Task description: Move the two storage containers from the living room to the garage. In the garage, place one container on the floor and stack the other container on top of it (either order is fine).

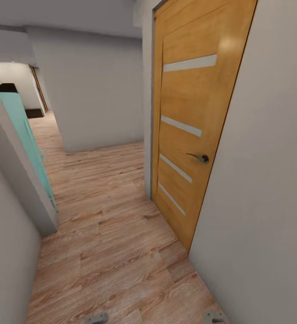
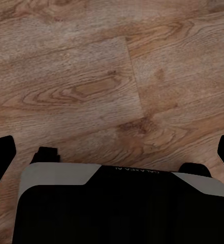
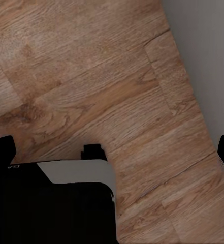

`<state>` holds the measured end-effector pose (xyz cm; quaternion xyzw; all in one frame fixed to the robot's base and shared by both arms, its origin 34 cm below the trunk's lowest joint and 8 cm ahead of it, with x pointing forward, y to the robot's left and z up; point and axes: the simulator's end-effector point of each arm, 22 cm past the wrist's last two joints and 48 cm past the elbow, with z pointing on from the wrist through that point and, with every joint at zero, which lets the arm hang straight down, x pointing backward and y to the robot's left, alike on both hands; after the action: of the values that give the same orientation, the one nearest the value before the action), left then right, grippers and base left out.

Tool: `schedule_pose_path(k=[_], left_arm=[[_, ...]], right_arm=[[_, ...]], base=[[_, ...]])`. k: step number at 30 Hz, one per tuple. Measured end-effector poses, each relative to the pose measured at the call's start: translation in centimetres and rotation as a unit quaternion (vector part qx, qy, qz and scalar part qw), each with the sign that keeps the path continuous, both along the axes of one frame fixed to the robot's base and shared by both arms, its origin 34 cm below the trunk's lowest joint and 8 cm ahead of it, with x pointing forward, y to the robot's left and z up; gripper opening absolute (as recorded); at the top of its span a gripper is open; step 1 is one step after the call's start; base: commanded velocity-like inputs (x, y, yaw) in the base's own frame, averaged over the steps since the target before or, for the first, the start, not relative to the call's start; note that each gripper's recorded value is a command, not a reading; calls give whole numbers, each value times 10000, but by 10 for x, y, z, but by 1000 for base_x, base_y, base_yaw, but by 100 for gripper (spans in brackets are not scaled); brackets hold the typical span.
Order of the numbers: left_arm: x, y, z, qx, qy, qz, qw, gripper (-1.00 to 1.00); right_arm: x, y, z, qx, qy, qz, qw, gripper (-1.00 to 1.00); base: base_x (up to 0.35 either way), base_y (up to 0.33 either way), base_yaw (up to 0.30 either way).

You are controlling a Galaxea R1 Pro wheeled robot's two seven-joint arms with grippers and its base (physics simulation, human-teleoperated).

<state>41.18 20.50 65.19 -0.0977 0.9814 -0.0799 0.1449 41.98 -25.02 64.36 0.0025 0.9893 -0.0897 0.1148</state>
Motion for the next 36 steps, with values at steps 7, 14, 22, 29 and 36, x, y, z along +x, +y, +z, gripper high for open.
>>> schedule_pose_path(k=[7, 14, 22, 29, 36], left_arm=[[0, 0, 0, 14, 3, 11, 10000, 100], [1, 0, 0, 21, 4, 18, 10000, 100], [1, -1, 0, -9, -4, 12, 10000, 100], [0, 0, 0, -3, -1, 0, 10000, 100], [0, 0, 0, -1, 0, -9, 10000, 100]], right_arm=[[0, 0, 0, -5, 0, 0, 10000, 100], [0, -2, 0, -10, 2, -15, 10000, 100], [0, -3, 0, -16, 1, -11, 10000, 100], [0, -2, 0, -17, 3, -7, 10000, 100], [1, -3, 0, -19, -4, -6, 10000, 100]], base=[[299, 0, 0], [246, 0, 158], [165, 0, 278], [128, 0, 283], [122, 0, 119]])
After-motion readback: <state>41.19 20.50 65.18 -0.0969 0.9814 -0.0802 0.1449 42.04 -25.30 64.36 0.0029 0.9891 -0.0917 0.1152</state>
